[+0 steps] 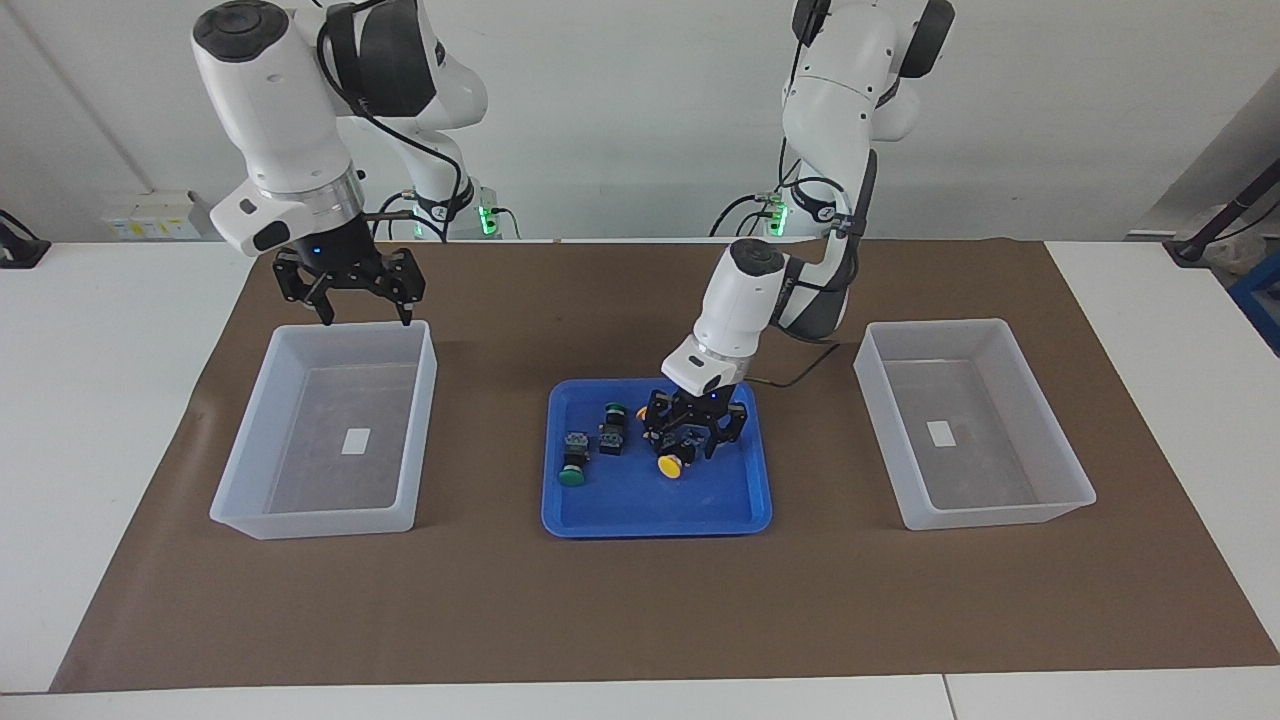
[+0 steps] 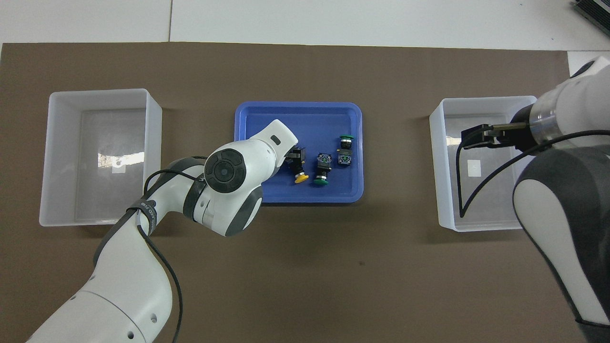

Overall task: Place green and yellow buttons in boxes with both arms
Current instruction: 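Lift the yellow button with the left gripper while the right gripper reaches the tray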

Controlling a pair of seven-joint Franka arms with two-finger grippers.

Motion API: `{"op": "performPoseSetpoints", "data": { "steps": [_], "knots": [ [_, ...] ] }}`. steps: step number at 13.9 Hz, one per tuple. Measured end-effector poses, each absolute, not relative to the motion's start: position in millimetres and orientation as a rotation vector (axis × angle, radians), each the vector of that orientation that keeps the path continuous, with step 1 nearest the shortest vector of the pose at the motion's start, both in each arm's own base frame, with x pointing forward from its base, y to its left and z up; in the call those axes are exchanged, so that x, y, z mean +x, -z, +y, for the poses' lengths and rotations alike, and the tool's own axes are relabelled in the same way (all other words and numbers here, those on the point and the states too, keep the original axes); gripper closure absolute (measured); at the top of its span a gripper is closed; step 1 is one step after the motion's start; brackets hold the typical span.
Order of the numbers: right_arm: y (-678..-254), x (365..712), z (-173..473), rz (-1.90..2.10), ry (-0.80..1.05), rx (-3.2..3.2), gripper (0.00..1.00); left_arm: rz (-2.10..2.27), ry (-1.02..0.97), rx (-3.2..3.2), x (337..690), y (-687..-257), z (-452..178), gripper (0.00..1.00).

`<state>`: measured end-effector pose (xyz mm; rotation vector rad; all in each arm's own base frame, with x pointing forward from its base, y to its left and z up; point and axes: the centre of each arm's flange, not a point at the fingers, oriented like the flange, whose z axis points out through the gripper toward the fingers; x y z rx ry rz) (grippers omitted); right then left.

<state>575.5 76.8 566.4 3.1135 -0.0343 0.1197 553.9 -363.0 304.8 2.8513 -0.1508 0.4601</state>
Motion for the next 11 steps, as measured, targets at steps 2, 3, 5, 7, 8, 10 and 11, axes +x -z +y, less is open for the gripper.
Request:
{"op": "performPoseSetpoints", "data": {
  "steps": [2,3,5,7,8,10,11],
  "knots": [
    [-554.1,581.7,91.4,-0.030,-0.121,3.116,0.00,-0.151,-0.465,2.849,554.2,-305.7,-363.2,0.33],
    [-547.5,584.5,97.5,-0.018,-0.117,3.117,0.00,-0.151,-0.470,2.846,554.9,-307.2,-363.6,0.44],
    [-533.9,589.9,111.9,0.001,-0.113,3.119,0.00,-0.149,-0.474,2.845,556.1,-308.3,-363.1,0.64],
    [-517.2,592.9,138.4,-0.007,-0.106,3.122,0.00,-0.149,-0.474,2.845,556.2,-308.4,-363.1,0.64],
    [-506.4,593.6,156.6,-0.006,-0.101,3.124,0.00,-0.149,-0.474,2.845,556.2,-308.4,-363.0,0.64],
    [-483.4,594.1,191.5,-0.014,-0.103,3.129,0.00,-0.147,-0.475,2.846,556.7,-308.5,-362.4,0.64],
    [-472.1,593.7,205.2,-0.022,-0.109,3.132,0.00,-0.144,-0.477,2.846,557.8,-308.7,-361.2,0.64]
  ]
}}
